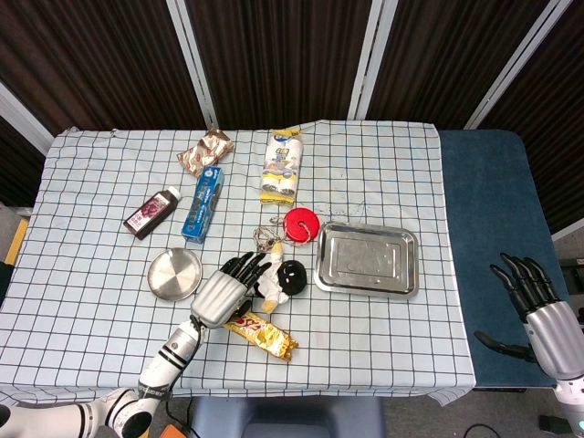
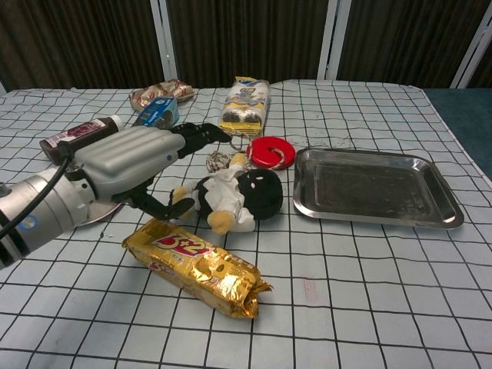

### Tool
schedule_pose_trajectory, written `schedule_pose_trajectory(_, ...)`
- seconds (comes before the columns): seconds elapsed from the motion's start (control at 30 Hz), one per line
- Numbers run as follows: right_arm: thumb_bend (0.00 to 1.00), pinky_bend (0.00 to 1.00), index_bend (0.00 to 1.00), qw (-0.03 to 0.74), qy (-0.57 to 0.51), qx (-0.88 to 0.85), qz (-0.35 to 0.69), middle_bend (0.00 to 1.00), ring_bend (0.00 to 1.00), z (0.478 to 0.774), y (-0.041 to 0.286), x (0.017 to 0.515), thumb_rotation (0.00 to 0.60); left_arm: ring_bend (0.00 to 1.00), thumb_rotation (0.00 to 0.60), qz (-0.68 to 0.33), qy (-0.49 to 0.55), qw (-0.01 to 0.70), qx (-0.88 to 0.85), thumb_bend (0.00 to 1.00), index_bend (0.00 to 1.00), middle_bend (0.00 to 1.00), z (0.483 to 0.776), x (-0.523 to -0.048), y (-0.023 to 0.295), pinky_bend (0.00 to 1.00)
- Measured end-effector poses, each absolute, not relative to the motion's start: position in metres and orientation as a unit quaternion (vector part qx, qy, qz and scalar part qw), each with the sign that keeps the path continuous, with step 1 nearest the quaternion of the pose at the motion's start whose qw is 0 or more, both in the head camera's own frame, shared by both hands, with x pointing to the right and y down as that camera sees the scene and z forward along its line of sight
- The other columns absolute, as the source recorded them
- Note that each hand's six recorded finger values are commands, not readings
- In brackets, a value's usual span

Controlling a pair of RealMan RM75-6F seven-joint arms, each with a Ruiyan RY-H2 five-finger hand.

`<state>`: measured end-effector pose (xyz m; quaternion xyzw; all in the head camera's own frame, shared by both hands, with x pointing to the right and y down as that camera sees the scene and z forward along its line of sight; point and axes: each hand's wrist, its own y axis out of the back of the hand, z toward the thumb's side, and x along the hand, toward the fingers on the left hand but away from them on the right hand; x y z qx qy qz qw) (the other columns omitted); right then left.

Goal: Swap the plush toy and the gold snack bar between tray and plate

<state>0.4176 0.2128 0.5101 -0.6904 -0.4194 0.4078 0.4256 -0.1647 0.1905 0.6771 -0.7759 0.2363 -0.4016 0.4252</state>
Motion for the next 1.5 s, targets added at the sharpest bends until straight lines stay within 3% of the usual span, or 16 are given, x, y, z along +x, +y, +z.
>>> schedule_pose_trajectory(0.8, 0.14, 0.0, 0.06, 0.419, -0.401, -0.712, 0.396, 0.0, 0.0, 0.51, 0.221, 0.411, 0.6, 0.01, 0.6, -0.451, 0.183, 0.402, -0.776, 0.43, 0.0, 0.01, 0.739, -0.117, 0.189, 0.19)
schedule_pose_trajectory(0.87, 0.14, 0.0, 0.06, 0.42, -0.403, -0.711, 0.395, 0.0, 0.0, 0.509, 0.221, 0.411, 0.6, 0.1, 0.6, -0.449, 0.191, 0.404, -0.774, 0.43, 0.04, 0.08, 0.738, -0.115, 0.188, 0.25)
schedule_pose_trajectory(1.0, 0.14, 0.0, 0.06, 0.42, -0.405, -0.711, 0.394, 0.0, 0.0, 0.508, 0.221, 0.412, 0.6, 0.51, 0.6, -0.434, 0.22, 0.42, -0.766, 0.45, 0.37, 0.5, 0.734, -0.112, 0.186, 0.64)
schedule_pose_trajectory(1.1, 0.14, 0.0, 0.06, 0.42, -0.405, -0.71, 0.394, 0.0, 0.0, 0.508, 0.22, 0.412, 0.6, 0.68, 0.6, -0.421, 0.238, 0.431, -0.762, 0.49, 0.53, 0.66, 0.735, -0.112, 0.186, 0.78)
schedule_pose_trajectory(1.3, 0.14, 0.0, 0.06, 0.42, -0.406, -0.708, 0.396, 0.0, 0.0, 0.509, 0.22, 0.413, 0.6, 0.8, 0.6, -0.405, 0.259, 0.447, -0.755, 0.52, 0.65, 0.78, 0.739, -0.116, 0.187, 0.87)
schedule_pose_trajectory(1.5, 0.14, 0.0, 0.06, 0.422, -0.404, -0.706, 0.4, 0.0, 0.0, 0.511, 0.22, 0.413, 0.6, 0.83, 0.6, -0.392, 0.291, 0.457, -0.743, 0.54, 0.68, 0.81, 0.725, -0.125, 0.174, 0.89)
